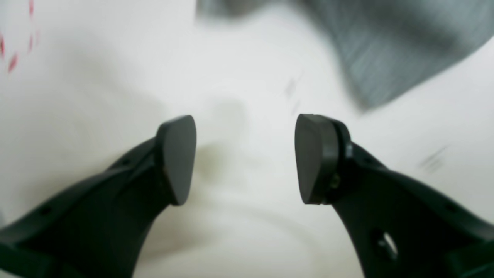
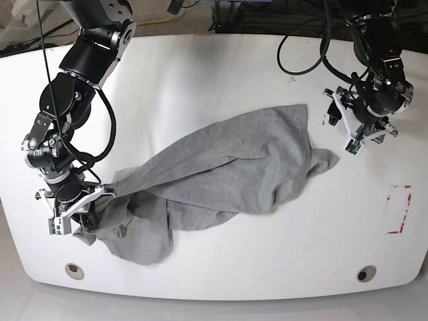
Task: Fold the T-shirt properly
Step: 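Pull the held fabric with the left gripper away from the right gripper, then lift the shirt high with both grippers, shaking it out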
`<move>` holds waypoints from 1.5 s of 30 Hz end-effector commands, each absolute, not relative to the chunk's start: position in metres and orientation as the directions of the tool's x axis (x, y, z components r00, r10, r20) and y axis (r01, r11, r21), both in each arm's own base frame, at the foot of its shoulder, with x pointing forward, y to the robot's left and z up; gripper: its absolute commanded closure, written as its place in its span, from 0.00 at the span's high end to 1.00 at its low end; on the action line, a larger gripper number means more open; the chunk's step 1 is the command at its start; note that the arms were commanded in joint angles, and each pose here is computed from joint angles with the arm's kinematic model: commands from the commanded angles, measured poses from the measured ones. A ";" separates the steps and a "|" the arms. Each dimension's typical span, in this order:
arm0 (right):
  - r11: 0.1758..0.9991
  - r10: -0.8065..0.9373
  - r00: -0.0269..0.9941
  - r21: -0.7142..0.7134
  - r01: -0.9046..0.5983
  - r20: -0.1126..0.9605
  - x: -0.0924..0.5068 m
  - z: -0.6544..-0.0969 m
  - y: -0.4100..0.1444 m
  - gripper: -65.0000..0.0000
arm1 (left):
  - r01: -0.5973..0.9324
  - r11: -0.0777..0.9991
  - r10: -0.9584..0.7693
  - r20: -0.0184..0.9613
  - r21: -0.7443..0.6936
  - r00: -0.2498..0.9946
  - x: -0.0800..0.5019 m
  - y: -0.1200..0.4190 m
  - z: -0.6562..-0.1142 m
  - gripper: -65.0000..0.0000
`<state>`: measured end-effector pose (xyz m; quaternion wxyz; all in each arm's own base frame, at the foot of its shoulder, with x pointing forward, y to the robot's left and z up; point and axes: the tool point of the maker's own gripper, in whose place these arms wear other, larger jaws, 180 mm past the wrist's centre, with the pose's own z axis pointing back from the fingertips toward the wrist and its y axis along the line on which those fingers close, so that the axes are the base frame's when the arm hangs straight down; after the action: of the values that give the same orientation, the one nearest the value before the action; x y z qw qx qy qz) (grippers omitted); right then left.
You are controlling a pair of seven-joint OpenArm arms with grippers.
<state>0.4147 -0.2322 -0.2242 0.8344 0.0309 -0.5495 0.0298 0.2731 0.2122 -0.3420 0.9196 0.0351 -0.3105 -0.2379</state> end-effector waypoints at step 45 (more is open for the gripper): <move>0.997 0.024 0.322 0.003 -0.083 0.946 0.420 -0.200 -0.235 0.00 | 0.612 0.779 -0.523 0.398 -0.134 0.753 0.261 0.116 -0.456 0.00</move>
<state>0.4145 -0.2321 -0.2239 0.8341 0.0307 -0.5499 0.0303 0.2851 0.0933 -0.4355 0.9092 -0.1740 -0.2446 -0.2887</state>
